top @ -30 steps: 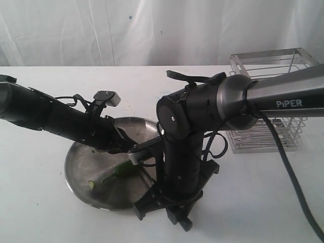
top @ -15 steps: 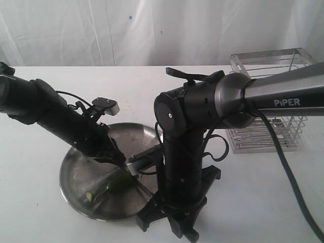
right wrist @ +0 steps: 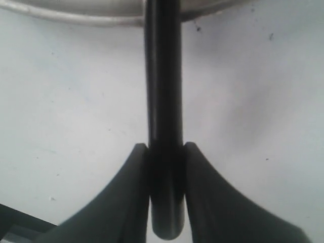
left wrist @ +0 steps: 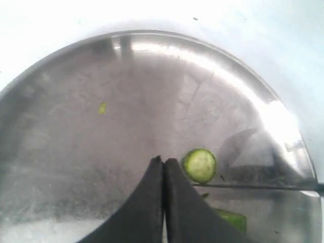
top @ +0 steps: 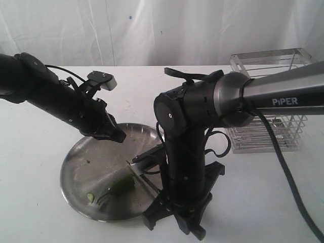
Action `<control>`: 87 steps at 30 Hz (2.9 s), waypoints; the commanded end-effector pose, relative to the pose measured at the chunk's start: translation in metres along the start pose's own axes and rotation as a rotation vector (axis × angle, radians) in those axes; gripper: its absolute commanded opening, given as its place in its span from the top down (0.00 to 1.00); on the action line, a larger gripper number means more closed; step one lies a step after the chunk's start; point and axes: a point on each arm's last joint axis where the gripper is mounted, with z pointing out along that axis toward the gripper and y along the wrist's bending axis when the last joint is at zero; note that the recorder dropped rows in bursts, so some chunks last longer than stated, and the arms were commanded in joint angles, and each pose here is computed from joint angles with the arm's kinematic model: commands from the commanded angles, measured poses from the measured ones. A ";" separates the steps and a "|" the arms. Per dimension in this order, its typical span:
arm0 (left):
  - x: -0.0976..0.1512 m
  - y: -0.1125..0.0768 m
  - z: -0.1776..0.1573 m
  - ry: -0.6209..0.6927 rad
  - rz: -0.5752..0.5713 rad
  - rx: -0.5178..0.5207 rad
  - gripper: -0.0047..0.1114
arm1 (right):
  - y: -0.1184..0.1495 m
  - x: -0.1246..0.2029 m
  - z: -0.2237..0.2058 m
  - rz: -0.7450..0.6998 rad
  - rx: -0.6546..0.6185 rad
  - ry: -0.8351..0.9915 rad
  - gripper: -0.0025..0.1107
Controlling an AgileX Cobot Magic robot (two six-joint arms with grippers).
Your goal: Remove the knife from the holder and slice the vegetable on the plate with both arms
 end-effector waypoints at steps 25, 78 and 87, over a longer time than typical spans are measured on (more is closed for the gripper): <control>0.054 -0.048 -0.034 0.072 0.188 0.140 0.96 | 0.000 0.019 -0.064 0.085 0.128 -0.239 0.98; 0.040 -0.038 0.012 0.052 0.448 -0.115 0.41 | -0.005 0.028 -0.074 0.091 0.191 -0.236 0.98; 0.015 -0.048 -0.039 -0.109 0.498 -0.242 0.93 | 0.016 0.022 -0.061 0.066 0.008 -0.198 0.98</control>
